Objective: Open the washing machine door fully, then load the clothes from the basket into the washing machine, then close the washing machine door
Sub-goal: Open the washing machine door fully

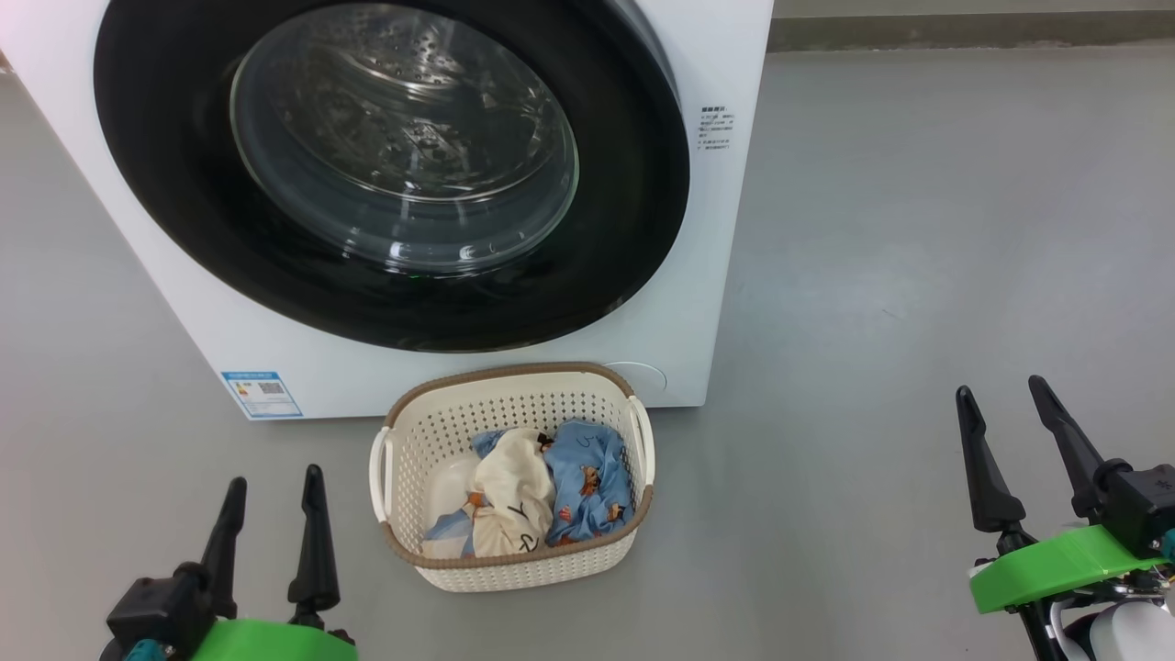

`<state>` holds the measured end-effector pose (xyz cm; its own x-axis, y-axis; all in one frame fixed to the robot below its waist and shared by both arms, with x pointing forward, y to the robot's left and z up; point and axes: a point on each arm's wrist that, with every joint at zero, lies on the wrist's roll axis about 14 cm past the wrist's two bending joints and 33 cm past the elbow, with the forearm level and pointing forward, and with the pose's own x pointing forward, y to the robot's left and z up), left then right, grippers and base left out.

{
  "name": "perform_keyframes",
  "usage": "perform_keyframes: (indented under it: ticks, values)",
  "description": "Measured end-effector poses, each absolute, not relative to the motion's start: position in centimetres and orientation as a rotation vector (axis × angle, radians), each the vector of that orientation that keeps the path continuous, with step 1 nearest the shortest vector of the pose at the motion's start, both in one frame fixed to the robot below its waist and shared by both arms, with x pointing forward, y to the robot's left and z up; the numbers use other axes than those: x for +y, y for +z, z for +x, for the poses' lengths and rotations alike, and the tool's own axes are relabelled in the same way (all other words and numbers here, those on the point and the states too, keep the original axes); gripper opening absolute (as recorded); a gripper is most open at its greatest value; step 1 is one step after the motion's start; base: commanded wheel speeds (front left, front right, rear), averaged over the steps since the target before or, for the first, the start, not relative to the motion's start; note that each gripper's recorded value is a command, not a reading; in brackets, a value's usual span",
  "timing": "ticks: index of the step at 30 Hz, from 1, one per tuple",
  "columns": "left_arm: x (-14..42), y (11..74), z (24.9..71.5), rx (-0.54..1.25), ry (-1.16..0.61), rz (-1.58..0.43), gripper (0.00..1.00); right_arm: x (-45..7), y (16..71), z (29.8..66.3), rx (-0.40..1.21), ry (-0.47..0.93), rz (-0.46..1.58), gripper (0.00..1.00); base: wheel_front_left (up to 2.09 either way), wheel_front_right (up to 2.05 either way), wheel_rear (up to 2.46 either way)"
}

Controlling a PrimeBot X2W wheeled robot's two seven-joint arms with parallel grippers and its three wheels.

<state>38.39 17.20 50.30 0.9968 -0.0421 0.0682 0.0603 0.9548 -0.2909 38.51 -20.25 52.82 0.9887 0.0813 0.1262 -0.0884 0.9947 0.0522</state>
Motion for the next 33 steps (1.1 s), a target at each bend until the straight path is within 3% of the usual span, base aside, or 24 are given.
perform_keyframes:
  ticks: [24, 33]
  values:
    - [17.3, 50.1, 38.3, -0.055, -0.048, -0.297, 1.00, -20.3, 52.4, 38.8, -0.114, 0.081, 0.107, 1.00, 0.00, 0.00, 0.00]
    - [17.9, 48.8, 38.4, -0.023, -0.026, -0.297, 1.00, -21.3, 54.1, 41.3, -0.160, 0.063, 0.124, 1.00, 0.00, 0.00, 0.00]
